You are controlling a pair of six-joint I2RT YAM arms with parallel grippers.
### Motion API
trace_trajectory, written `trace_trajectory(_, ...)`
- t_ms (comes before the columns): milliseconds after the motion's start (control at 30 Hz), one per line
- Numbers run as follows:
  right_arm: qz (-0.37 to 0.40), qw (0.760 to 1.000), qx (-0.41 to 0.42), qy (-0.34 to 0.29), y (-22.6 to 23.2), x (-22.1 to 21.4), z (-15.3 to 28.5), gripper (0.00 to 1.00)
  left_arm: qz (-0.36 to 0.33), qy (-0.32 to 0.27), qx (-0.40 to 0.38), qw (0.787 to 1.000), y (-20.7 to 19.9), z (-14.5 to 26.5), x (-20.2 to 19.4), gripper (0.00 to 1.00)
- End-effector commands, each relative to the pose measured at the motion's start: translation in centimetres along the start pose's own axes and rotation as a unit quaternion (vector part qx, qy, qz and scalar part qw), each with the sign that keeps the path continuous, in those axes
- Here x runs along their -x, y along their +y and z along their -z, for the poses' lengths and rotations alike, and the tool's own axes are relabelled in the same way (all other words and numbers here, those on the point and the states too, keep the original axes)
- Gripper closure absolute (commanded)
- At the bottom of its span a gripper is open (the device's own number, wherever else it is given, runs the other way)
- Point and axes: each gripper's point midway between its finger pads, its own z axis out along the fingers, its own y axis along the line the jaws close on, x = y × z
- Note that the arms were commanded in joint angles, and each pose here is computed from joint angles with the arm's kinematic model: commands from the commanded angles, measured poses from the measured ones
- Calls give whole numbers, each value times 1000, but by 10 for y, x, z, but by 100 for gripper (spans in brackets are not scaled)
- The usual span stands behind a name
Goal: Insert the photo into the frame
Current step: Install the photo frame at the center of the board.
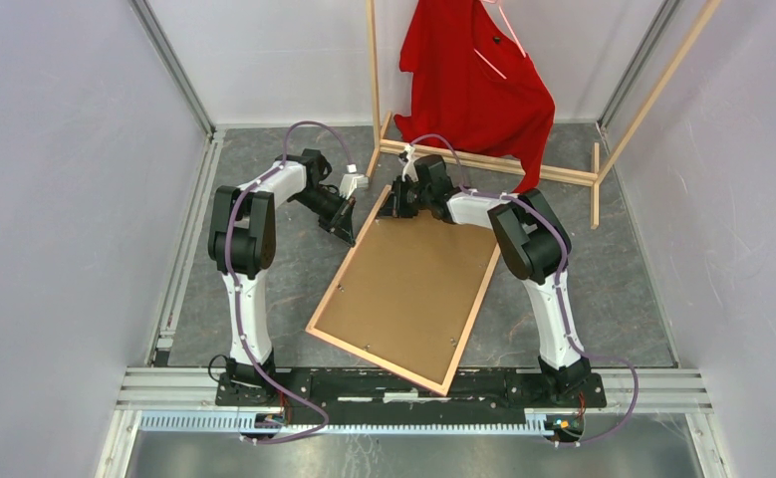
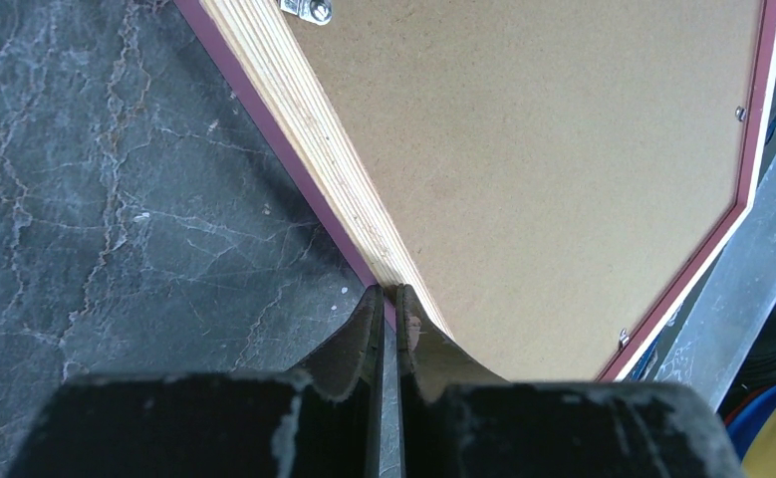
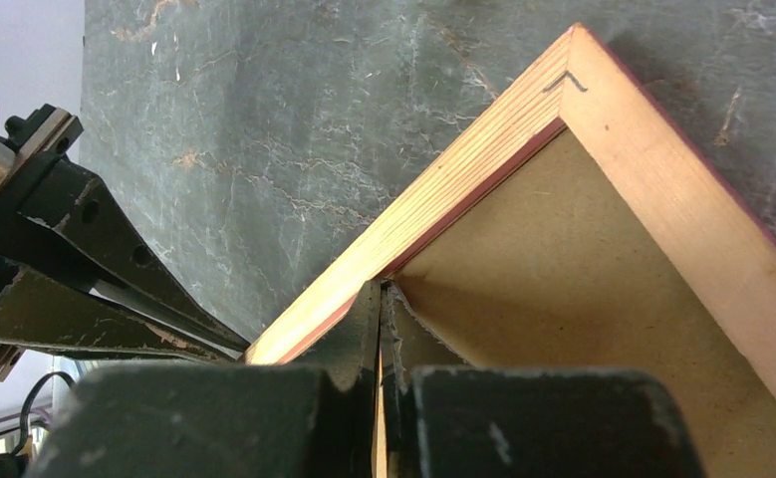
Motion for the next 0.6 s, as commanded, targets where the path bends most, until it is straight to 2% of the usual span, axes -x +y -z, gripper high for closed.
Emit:
trace_trajectory(0,12,999,-8,33,-3,-17,-6,100,-19,22,22,999,7,-4,-11,88)
trace_trajectory(567,15,998,0,54,13,-35,-9,100,-27,26,21,999,5,-7,-9,89)
